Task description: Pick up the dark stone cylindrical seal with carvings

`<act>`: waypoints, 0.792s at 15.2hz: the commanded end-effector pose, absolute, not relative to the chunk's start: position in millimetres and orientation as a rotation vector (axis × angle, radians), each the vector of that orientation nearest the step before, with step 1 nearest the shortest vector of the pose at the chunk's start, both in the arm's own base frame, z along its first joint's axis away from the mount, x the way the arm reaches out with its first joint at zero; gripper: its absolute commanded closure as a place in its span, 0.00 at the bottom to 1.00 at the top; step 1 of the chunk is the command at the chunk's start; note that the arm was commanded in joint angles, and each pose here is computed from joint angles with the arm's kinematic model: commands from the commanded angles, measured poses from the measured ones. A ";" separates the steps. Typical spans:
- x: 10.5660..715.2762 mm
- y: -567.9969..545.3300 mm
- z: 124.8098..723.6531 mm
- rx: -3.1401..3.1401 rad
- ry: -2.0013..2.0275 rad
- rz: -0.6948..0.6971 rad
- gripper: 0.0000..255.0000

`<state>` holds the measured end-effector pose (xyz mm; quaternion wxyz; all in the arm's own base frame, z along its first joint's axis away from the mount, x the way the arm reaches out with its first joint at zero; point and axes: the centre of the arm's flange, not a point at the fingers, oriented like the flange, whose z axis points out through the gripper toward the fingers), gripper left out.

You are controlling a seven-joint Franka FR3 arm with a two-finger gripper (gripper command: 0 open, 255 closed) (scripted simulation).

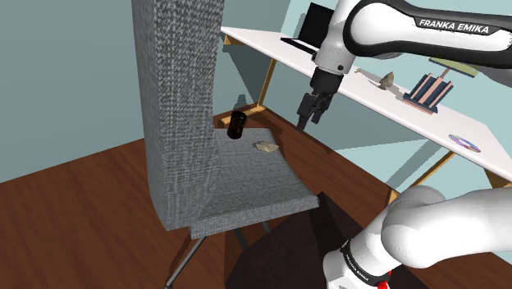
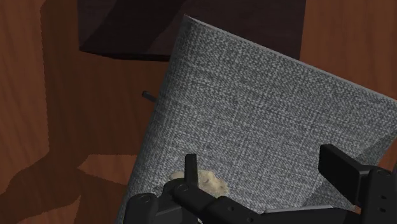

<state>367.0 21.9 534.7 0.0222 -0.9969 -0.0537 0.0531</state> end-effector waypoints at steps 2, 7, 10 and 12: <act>404.3 31.9 519.1 -3.092 -0.151 0.142 0.00; 461.2 47.1 497.7 -3.099 -0.125 0.106 0.00; 495.7 55.7 485.4 -3.103 -0.110 0.085 0.00; 518.8 61.2 477.5 -3.105 -0.100 0.071 0.00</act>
